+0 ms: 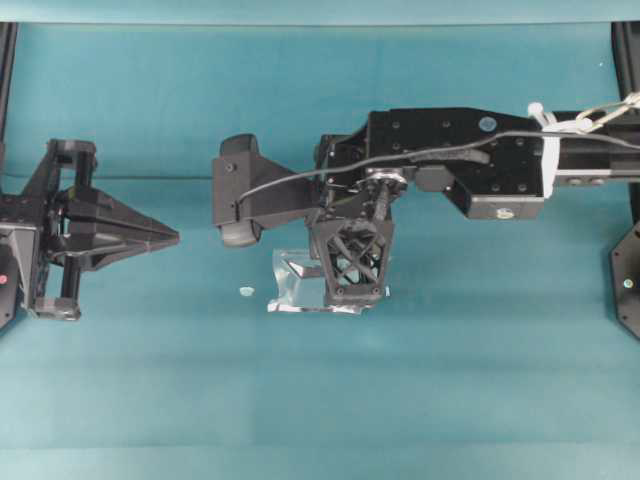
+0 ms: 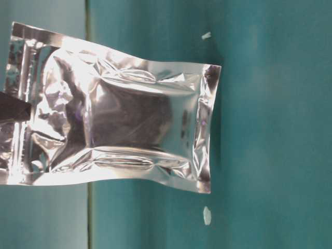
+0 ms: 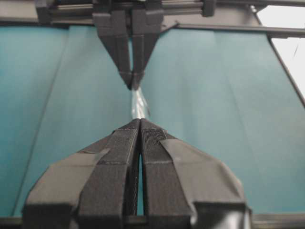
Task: Hand over the silver zip bag and make it stand upright.
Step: 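Hold the bag vertical while the left gripper approaches its left edge, then close the left gripper on the bag's lower left edge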
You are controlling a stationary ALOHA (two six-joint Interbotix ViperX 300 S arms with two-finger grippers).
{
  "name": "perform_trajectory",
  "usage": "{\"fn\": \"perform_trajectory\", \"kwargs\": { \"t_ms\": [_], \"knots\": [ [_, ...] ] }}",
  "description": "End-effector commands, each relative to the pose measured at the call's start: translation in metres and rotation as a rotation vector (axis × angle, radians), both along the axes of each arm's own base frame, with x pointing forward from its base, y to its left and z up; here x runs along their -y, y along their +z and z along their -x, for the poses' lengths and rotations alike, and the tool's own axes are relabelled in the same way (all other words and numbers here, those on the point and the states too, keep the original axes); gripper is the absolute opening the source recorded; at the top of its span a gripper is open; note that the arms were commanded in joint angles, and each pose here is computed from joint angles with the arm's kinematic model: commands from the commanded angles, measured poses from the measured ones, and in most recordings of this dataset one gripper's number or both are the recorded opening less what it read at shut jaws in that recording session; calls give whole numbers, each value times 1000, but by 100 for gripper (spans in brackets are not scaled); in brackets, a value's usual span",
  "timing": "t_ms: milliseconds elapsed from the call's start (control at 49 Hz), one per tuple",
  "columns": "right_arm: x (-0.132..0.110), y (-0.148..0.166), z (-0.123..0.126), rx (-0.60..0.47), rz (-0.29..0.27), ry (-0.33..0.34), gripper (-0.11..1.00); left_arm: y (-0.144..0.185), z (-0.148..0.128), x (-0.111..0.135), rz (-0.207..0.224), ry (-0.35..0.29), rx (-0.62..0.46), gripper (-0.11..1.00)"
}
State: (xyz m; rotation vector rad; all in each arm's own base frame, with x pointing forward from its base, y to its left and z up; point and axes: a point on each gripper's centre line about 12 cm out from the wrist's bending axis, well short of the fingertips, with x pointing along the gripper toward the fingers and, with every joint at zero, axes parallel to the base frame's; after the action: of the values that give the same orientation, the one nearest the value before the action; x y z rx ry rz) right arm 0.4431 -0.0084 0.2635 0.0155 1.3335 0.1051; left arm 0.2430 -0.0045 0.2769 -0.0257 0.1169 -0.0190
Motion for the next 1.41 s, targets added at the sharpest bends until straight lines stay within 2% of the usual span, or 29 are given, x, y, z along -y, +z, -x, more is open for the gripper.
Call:
{"fn": "perform_trajectory", "kwargs": {
  "t_ms": [0,143,347,633,797,858,960,1389],
  "knots": [
    [0,11,-1,33,8,13,1,3,-2,-1,-1,4,11,6],
    [0,10,-2,32,7,13,1,3,-2,-1,-1,4,9,11],
    [1,5,-4,21,13,15,1,-1,-1,-1,0,4,0,26],
    [2,-2,-6,10,17,14,1,-23,1,-1,10,6,-65,66],
    [2,-2,-6,11,18,15,1,-53,-2,-5,80,36,-150,85],
    [2,-2,-6,11,18,14,1,-64,-4,-7,107,50,-172,88],
    [1,-2,-6,11,18,17,1,-80,-9,-10,124,65,-189,90],
    [-5,-2,-7,13,23,52,1,-131,-62,-12,129,66,-212,90]
  ]
}}
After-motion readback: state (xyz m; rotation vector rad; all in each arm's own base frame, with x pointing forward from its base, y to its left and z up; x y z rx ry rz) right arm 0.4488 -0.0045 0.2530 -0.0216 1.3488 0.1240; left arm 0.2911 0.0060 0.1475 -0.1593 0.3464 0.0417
